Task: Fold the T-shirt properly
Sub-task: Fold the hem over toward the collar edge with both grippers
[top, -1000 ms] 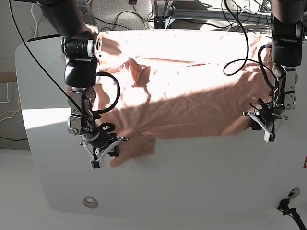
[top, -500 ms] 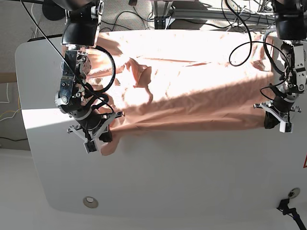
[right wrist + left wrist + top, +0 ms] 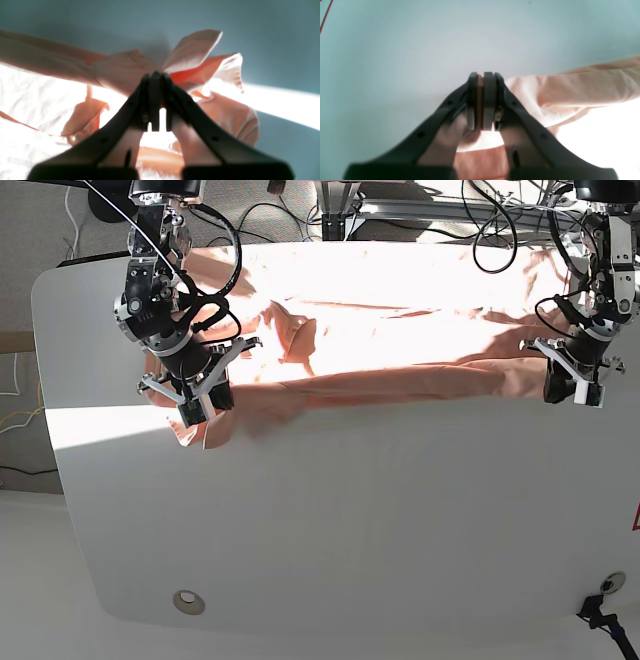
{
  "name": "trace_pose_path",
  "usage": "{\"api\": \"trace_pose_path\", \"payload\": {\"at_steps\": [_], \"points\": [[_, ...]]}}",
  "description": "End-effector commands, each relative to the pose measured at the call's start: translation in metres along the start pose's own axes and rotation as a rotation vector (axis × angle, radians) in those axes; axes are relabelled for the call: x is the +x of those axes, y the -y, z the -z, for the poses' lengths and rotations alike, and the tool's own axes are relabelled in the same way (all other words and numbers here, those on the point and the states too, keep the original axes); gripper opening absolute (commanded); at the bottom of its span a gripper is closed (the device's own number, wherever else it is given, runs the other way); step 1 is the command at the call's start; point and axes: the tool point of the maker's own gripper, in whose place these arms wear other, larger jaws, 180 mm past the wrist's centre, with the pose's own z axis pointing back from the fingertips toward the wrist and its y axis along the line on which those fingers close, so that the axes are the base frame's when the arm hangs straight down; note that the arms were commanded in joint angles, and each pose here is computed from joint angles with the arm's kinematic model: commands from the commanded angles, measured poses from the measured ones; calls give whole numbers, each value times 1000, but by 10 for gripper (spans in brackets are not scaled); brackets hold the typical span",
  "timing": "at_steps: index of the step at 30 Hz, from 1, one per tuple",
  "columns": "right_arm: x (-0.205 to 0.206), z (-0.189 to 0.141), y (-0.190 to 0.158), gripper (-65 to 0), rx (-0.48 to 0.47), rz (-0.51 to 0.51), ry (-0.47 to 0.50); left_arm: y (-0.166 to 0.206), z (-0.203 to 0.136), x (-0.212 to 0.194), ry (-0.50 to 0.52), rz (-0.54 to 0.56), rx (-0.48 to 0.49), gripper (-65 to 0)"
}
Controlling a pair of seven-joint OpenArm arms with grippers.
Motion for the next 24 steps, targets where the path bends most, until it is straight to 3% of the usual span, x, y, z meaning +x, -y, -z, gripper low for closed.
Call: {"api": "trace_pose_path", "payload": {"at_steps": [1,8,21,24], "points": [[7,-8,-1,-650,-5,-13,35,1,-7,18,56,24,-7,-650],[-38,-21,1,-650,-23,35,-64,-1,-28,-10,-7,25,8,-650],[-68,-30,-7,-650,-9,48,-134,-6,-41,-32,-68,25,20,-650],[-74,-31,-6,-650,-14,49,-165,-7,-43,-47,-147,25,22,-650]]}}
